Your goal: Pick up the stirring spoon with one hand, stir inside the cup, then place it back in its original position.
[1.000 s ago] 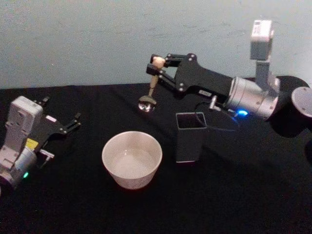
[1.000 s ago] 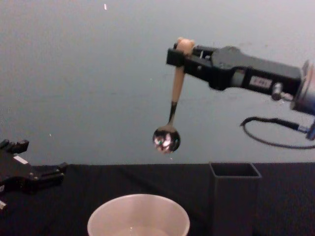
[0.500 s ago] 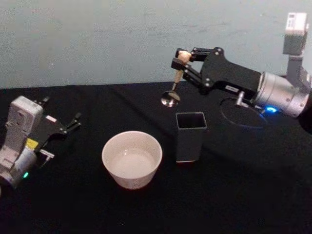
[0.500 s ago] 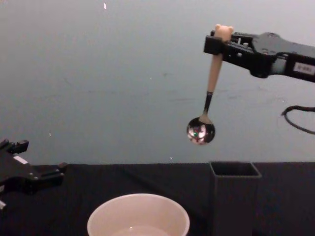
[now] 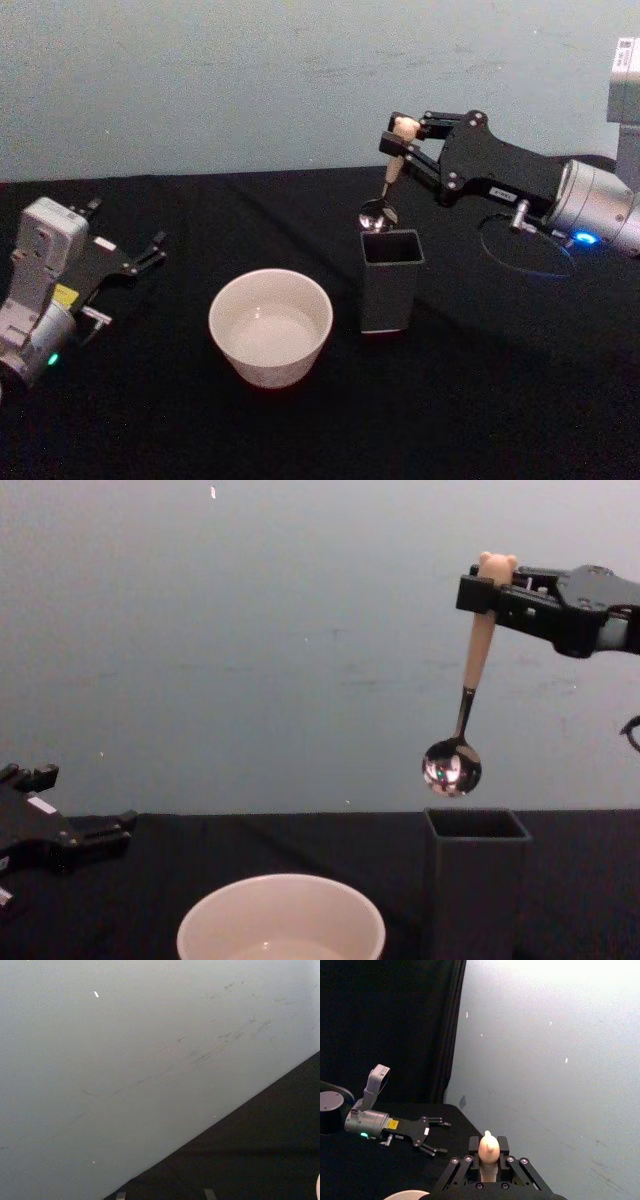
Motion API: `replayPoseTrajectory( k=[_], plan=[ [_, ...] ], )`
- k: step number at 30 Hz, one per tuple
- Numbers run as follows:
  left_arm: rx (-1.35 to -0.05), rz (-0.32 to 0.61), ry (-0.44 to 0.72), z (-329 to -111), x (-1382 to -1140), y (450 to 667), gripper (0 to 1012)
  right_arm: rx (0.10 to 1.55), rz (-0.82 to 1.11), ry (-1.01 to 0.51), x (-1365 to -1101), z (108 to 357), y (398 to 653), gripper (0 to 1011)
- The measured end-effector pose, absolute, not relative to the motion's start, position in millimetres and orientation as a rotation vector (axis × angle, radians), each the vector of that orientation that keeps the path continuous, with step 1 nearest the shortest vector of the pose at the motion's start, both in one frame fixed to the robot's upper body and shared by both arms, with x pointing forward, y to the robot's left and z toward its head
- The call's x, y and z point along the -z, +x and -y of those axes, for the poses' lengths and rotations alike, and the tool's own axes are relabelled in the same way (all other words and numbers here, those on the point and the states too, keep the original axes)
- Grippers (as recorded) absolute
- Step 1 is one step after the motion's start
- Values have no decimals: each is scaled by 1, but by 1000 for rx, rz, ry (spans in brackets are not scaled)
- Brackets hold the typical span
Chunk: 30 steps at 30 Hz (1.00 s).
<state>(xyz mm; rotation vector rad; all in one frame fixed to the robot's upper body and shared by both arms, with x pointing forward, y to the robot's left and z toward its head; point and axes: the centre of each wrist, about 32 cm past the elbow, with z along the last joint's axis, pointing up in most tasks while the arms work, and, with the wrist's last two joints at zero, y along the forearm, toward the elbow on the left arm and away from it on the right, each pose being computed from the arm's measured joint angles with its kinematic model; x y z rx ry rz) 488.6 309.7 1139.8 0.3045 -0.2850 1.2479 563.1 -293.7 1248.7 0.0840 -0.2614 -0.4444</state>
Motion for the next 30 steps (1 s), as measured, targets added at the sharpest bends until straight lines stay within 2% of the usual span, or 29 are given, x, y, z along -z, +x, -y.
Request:
replayPoseTrajectory(
  k=[30],
  plan=[
    [-1248,285,304,-310,-1140,489,1001,471,177,16,-1229,297,556,211]
  ],
)
